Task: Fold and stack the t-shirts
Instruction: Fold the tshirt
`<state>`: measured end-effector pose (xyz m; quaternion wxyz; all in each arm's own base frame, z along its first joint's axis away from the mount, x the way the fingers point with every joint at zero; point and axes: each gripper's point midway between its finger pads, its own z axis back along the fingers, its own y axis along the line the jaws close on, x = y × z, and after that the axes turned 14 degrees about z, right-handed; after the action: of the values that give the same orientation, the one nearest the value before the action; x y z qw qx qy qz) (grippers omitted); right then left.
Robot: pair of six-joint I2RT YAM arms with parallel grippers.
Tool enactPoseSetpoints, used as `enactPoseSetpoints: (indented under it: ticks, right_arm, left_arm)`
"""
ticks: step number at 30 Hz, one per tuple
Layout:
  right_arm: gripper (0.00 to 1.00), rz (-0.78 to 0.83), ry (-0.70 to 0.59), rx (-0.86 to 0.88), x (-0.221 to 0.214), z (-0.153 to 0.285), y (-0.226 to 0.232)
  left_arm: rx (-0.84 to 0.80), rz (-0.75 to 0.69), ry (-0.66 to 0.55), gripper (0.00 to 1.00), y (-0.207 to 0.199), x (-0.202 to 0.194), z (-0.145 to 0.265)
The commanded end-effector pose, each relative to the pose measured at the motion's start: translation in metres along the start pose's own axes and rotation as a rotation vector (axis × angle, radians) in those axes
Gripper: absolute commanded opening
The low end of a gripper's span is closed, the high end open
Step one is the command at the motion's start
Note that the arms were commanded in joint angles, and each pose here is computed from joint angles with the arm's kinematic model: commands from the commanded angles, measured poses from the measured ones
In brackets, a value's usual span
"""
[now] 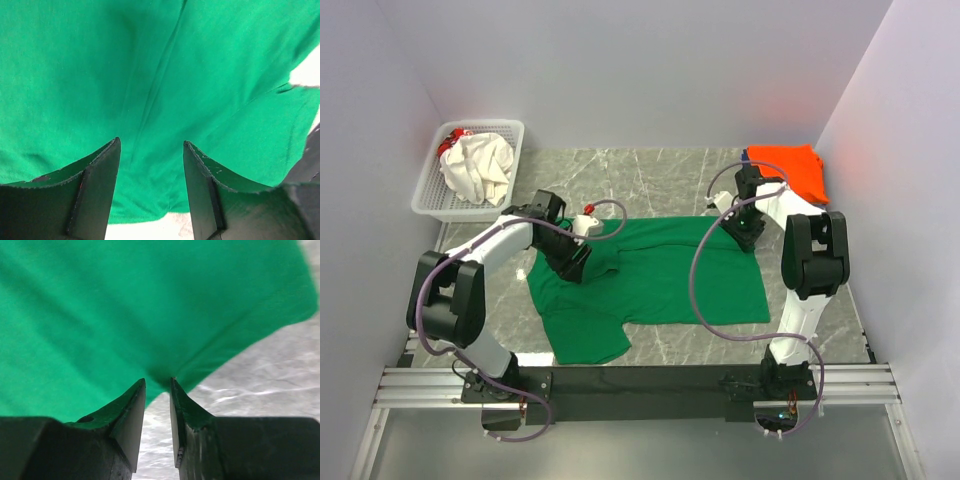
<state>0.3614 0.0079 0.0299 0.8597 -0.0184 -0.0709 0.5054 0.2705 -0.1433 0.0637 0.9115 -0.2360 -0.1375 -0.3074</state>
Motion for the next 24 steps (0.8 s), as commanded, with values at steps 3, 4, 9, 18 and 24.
enactPoseSetpoints:
  ticks: [3, 4, 9, 18, 24]
  right_arm:
    - [0.34, 0.047, 0.020, -0.097, 0.000, -0.003, -0.020]
    - [0.34, 0.051, 0.027, -0.101, -0.001, -0.006, -0.021]
    - [0.34, 0.051, 0.039, -0.107, -0.002, -0.008, -0.024]
    - [0.32, 0.048, 0.044, -0.109, -0.001, -0.005, -0.025]
    - [0.30, 0.052, 0.049, -0.110, -0.002, -0.007, -0.026]
  left_arm:
    - [0.061, -0.011, 0.016, 0.59, 0.014, -0.014, 0.005]
    - [0.078, -0.016, 0.021, 0.59, 0.018, -0.016, 0.006]
    - [0.115, -0.047, 0.044, 0.56, 0.026, -0.019, 0.007]
    - [0.136, -0.011, 0.098, 0.53, 0.031, -0.035, 0.010]
    - [0.131, 0.024, 0.103, 0.52, 0.031, -0.042, 0.010]
